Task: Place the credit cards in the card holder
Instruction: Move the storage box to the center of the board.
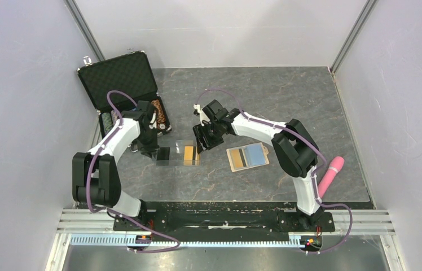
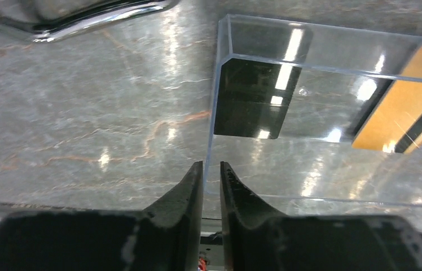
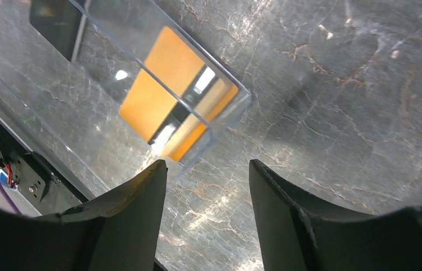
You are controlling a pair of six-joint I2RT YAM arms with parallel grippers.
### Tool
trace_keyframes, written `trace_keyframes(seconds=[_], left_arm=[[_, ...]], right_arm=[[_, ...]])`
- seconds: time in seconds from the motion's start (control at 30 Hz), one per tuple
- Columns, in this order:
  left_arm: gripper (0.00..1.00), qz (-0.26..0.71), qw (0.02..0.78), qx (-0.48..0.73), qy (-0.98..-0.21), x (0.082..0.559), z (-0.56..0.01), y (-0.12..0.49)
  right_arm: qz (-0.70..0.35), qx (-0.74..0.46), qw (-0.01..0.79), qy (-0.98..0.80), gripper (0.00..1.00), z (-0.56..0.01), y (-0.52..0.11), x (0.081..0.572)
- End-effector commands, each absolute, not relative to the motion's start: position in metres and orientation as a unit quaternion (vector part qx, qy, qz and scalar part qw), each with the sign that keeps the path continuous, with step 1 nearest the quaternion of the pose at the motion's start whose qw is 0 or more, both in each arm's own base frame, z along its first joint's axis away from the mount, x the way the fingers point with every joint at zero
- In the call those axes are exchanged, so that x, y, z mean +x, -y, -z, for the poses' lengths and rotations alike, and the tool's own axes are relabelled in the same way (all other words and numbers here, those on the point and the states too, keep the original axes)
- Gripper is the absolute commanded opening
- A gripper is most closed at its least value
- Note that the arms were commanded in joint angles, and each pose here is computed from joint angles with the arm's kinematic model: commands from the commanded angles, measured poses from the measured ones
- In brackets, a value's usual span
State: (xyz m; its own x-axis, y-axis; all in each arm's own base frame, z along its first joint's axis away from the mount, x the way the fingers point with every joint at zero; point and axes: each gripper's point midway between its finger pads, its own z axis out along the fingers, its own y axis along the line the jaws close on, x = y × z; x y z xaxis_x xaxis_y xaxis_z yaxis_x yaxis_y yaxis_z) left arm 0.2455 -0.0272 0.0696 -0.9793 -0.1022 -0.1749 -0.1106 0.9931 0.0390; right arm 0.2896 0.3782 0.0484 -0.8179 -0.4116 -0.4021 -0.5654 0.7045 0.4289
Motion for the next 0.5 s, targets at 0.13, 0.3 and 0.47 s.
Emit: trace_keyframes(seconds=[0.13,0.3,0.47], left_arm=[[0.12,0.135,0.097,-0.074,-0.983,0.259,-0.072,0.084],[0.02,0.174,0.096,-0.122,-0.972,0.259,-0.062,0.104],[0.02,0.181,0.115,-0.134,-0.968,0.265,-0.061,0.12]], right_arm=[[-0.292,-0.269,0.245,-0.884,0.57,-0.131,-0.381,0.32],[-0.314,-0.268,0.249,-0.876,0.56,-0.14,-0.389,0.319],[-0.332,-0.266,0.225,-0.877,0.54,-0.128,-0.394,0.311]])
